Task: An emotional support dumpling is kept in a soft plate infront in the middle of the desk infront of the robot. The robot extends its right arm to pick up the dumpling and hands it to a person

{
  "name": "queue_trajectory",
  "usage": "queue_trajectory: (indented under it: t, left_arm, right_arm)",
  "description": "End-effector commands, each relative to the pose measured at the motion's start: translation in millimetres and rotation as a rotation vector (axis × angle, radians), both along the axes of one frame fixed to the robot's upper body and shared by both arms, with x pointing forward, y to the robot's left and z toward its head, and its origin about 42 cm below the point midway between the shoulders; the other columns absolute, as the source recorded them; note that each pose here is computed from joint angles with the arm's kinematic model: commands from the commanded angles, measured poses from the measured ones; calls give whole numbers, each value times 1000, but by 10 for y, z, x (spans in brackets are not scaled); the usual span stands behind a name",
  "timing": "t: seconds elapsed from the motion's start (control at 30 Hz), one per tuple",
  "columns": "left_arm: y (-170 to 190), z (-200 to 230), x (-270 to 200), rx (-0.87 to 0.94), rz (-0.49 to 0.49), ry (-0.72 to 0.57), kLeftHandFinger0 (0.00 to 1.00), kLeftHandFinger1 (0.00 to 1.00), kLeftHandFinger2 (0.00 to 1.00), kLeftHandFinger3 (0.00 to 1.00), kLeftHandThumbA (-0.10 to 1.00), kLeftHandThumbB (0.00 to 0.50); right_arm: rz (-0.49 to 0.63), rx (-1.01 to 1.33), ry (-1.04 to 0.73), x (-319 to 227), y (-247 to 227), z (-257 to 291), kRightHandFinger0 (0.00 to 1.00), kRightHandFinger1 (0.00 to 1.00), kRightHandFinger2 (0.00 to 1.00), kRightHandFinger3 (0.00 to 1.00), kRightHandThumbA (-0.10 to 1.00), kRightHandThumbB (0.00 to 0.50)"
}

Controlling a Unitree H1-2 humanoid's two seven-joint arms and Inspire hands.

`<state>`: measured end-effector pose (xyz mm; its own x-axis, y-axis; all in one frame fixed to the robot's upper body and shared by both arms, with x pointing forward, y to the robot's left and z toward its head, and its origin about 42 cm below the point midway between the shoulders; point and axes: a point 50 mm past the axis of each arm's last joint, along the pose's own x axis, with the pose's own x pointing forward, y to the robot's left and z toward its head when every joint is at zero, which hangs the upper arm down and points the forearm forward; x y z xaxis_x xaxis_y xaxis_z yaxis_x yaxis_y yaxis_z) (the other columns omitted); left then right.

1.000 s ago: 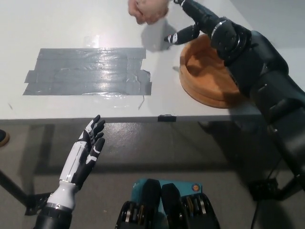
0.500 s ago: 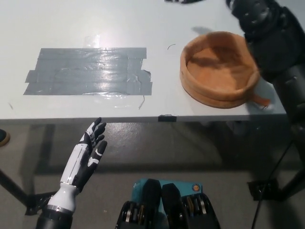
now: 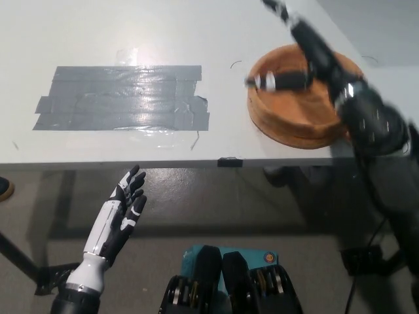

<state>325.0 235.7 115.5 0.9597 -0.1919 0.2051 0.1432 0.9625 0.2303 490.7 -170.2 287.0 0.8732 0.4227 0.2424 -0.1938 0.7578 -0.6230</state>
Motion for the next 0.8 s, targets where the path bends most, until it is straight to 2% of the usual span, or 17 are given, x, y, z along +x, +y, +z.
queue_trajectory:
  t: [0.0,0.07,0.13,0.37,0.47,0.53,0.6,0.7,0.77]
  left_arm:
    - [-7,195,87,30,-33,-79,1000,1000,1000,1000,862,360]
    - [-6,191,82,33,-31,-78,1000,1000,1000,1000,861,359]
    - [-2,166,50,32,-30,-72,1000,1000,1000,1000,857,356]
    - [-3,140,55,23,-28,-70,1000,1000,1000,1000,853,364]
    - [-12,129,54,22,-30,-66,1000,1000,1000,1000,856,365]
    - [-3,131,39,29,-26,-63,1000,1000,1000,1000,857,365]
    - [7,114,4,34,-24,-61,1000,1000,1000,1000,856,349]
    - [-11,94,-19,30,-29,-51,1000,1000,1000,1000,849,346]
    - [-29,72,-47,30,-32,-48,1000,1000,1000,1000,847,347]
  right_arm:
    - [292,385,-423,-2209,-269,702,1000,1000,1000,1000,944,343]
    - [280,394,-390,-2256,-263,567,1000,1000,1000,1000,931,338]
    - [253,376,-336,-2334,-272,317,1000,1000,1000,1000,978,338]
    - [204,393,-272,-2376,-328,-4,1000,1000,1000,1000,969,333]
    - [169,391,-241,-2369,-370,-158,1000,1000,1000,1000,972,349]
    - [158,384,-223,-2336,-386,-253,1000,1000,1000,1000,968,335]
    - [107,377,-138,-2258,-419,-545,1000,1000,1000,1000,920,304]
    - [48,336,-26,-2108,-487,-977,1000,1000,1000,1000,893,285]
    - [11,317,83,-2014,-543,-1305,1000,1000,1000,1000,872,302]
